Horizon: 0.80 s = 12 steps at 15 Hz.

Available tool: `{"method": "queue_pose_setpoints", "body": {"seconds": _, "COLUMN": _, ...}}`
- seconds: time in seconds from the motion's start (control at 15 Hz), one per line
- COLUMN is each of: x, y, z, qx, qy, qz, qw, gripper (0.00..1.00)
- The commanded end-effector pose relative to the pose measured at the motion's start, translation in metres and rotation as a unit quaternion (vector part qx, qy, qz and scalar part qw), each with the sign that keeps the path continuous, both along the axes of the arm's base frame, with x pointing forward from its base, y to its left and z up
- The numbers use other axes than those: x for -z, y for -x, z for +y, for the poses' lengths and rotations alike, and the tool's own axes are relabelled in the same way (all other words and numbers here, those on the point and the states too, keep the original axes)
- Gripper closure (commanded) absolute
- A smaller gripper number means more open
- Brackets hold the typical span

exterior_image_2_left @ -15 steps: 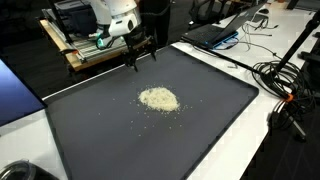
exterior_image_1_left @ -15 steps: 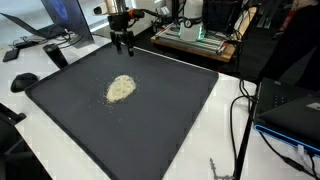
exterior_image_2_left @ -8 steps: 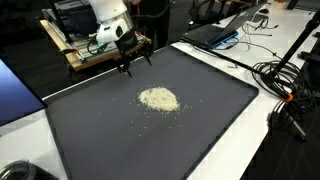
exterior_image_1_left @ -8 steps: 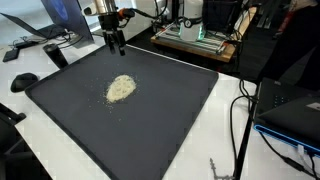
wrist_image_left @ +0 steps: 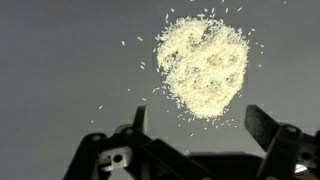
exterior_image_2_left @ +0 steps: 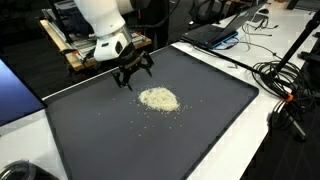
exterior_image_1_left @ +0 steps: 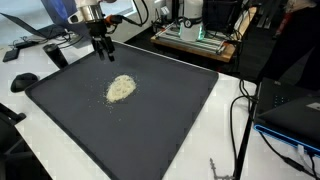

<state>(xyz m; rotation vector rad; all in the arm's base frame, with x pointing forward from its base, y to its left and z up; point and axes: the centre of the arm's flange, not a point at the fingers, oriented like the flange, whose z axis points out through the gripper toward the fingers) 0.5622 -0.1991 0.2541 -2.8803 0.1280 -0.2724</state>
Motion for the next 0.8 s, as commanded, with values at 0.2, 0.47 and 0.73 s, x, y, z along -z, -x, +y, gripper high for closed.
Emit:
{"method": "queue_pose_setpoints", "body": {"seconds": 0.2, "x": 0.019, "y": -0.051, "z": -0.040, "qx": -0.072, "qy": -0.024, "qz": 0.023, "qw": 0.9969, "gripper": 0.00}}
{"method": "queue_pose_setpoints", "body": {"seconds": 0.47, "x": 0.027, "y": -0.072, "z": -0.049, "qx": -0.109, "qy": -0.026, "qz": 0.033, "qw": 0.9932, "gripper": 0.00}}
{"method": "queue_pose_setpoints", "body": {"seconds": 0.73, "x": 0.028, "y": -0.098, "z": -0.044, "qx": -0.148, "qy": -0.021, "qz": 0.041, "qw": 0.9880, "gripper": 0.00}}
